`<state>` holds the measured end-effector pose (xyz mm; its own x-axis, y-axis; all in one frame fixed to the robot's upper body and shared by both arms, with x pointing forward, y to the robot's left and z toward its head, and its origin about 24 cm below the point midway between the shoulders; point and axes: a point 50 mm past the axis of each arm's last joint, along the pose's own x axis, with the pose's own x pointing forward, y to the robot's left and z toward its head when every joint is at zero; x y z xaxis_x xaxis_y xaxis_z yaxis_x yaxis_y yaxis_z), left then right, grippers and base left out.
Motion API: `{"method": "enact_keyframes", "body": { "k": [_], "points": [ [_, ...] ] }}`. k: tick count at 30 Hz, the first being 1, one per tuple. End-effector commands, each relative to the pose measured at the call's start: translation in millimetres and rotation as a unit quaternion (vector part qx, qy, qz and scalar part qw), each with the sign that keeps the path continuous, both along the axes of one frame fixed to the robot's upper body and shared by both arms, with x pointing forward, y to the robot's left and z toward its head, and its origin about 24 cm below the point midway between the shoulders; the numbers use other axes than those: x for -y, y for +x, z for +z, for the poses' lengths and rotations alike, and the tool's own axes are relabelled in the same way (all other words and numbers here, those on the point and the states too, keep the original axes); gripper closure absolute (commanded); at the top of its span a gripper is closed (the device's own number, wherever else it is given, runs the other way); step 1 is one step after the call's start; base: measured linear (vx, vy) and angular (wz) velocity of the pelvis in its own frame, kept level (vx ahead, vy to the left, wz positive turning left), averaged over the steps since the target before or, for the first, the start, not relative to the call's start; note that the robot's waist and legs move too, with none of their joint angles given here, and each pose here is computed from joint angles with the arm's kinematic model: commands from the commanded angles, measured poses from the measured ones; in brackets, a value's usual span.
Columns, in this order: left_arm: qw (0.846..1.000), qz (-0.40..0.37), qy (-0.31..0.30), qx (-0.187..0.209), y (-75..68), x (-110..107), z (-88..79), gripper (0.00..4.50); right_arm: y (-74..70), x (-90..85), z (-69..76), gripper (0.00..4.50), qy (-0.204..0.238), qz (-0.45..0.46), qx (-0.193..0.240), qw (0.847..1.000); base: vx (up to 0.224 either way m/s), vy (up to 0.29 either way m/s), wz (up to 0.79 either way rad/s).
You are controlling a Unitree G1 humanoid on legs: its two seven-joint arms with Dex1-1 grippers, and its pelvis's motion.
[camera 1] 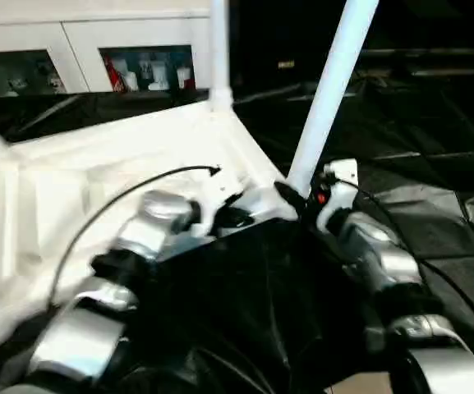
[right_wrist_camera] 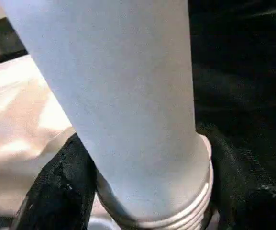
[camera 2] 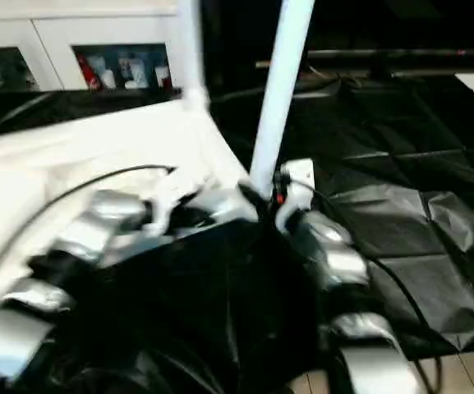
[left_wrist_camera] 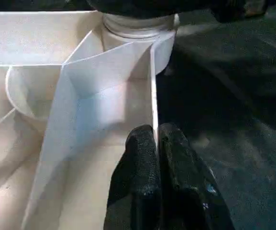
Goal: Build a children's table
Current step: Rotate leg to tighten
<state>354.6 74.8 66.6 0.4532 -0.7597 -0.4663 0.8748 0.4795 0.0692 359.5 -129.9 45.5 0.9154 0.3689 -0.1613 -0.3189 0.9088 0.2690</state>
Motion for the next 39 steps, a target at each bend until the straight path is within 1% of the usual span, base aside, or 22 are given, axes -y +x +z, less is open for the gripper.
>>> {"method": "enact_keyframes", "body": {
  "k": [1, 3, 4, 5, 7, 9, 14, 15, 16, 17, 18, 21, 23, 26, 27, 30, 31, 32, 33, 34, 36, 39],
  "points": [
    [1.0, 0.02, -0.017, 0.011, 2.2, 21, 4.9, 4.5, -26.5, -10.8, -62.1, 1.71, -0.002, -0.05, -0.159, 0.986, 0.0, 0.0, 0.0],
    [1.0, 0.024, -0.014, 0.013, 1.9, 28, 4.2, 4.5, -24.0, -20.6, -59.8, 1.71, 0.003, -0.054, -0.158, 0.986, 0.0, 0.0, 0.0],
    [1.0, 0.024, -0.014, 0.013, 1.9, 28, 4.2, 4.5, -24.0, -20.6, -59.8, 1.71, 0.003, -0.054, -0.158, 0.986, 0.0, 0.0, 0.0],
    [1.0, 0.02, -0.014, 0.016, 1.4, 29, 4.9, 4.5, -22.7, -27.7, -57.6, 1.71, 0.005, -0.047, -0.157, 0.987, 0.0, 0.0, 0.0],
    [1.0, 0.017, -0.014, 0.018, 1.3, 29, 5.4, 4.5, -21.9, -30.6, -56.2, 1.71, 0.006, -0.042, -0.154, 0.987, 0.0, 0.0, 0.0],
    [1.0, 0.012, -0.012, 0.017, 0.8, 27, 5.3, 4.5, -20.5, -34.3, -54.3, 1.71, -0.003, -0.03, -0.149, 0.988, 0.0, 0.0, 0.0],
    [1.0, 0.014, -0.012, 0.015, 0.9, 25, 4.6, 4.5, -17.9, -36.0, -51.7, 1.71, -0.011, -0.021, -0.14, 0.99, 0.0, 0.0, 0.0],
    [1.0, 0.011, -0.014, 0.016, 0.8, 25, 5.2, 4.5, -15.8, -34.8, -48.7, 1.71, -0.005, -0.021, -0.132, 0.991, 0.0, 0.0, 0.0],
    [1.0, 0.011, -0.014, 0.016, 0.8, 25, 5.2, 4.5, -15.8, -34.7, -48.6, 1.71, -0.005, -0.021, -0.131, 0.991, 0.0, 0.0, 0.0],
    [1.0, 0.009, -0.015, 0.017, 0.7, 24, 5.5, 4.5, -14.4, -33.5, -46.4, 1.15, 0.0, -0.02, -0.126, 0.992, 0.0, 0.0, 0.0],
    [1.0, 0.009, -0.015, 0.017, 0.7, 24, 5.6, 4.5, -14.1, -33.2, -45.9, 1.15, 0.001, -0.02, -0.125, 0.992, 0.0, 0.0, 0.0],
    [1.0, 0.006, -0.017, 0.019, 0.6, 21, 6.2, 4.5, -11.3, -30.8, -41.6, 0.84, 0.003, -0.017, -0.114, 0.993, 0.0, 0.0, 0.0],
    [0.999, -0.008, -0.022, 0.026, -1.0, 17, 7.2, 4.5, -8.0, -26.1, -35.9, 0.71, -0.004, -0.017, -0.092, 0.996, 0.0, 0.0, 0.0],
    [0.999, -0.014, -0.027, 0.027, -2.4, 15, 7.6, 4.5, -6.4, -23.3, -31.9, 0.71, 0.003, -0.013, -0.08, 0.997, 0.0, 0.0, 0.0],
    [0.999, -0.026, -0.03, 0.028, -4.7, 10, 7.5, 4.5, -4.8, -17.5, -23.9, 0.71, 0.011, 0.001, -0.055, 0.998, 0.0, 0.0, 0.0],
    [0.998, -0.041, -0.03, 0.032, -7.3, 4, 7.9, 4.5, -4.8, -8.8, -13.7, 0.71, 0.013, 0.025, -0.023, 0.999, 0.0, 0.0, 0.0],
    [0.998, -0.048, -0.031, 0.033, -8.8, -2, 8.4, 4.5, -7.5, -0.7, -6.7, 0.71, 0.007, 0.049, -0.001, 0.999, 0.0, 0.0, 0.0],
    [0.998, -0.049, -0.031, 0.033, -9.0, -2, 8.5, 4.5, -7.9, 0.1, -6.1, 0.71, 0.007, 0.052, 0.001, 0.999, 0.0, 0.0, 0.0],
    [0.997, -0.059, -0.032, 0.036, -10.6, -5, 9.3, 4.5, -11.0, 5.4, -1.9, 0.71, -0.001, 0.071, 0.012, 0.997, 0.054, -0.02, -0.01],
    [0.997, -0.066, -0.033, 0.039, -11.6, -6, 9.8, 4.5, -12.5, 7.4, -0.5, 0.71, -0.004, 0.081, 0.016, 0.997, 0.054, -0.02, -0.01],
    [0.995, -0.086, -0.031, 0.038, -15.0, -12, 10.6, 4.5, -19.7, 18.3, 5.0, 0.71, -0.027, 0.119, 0.027, 0.992, 0.026, -0.008, -0.01],
    [0.992, -0.117, -0.029, 0.027, -21.2, -21, 10.8, 4.5, -32.4, 34.5, 9.6, 0.71, -0.054, 0.172, 0.028, 0.983, 0.0, 0.0, 0.0]
  ]
}}
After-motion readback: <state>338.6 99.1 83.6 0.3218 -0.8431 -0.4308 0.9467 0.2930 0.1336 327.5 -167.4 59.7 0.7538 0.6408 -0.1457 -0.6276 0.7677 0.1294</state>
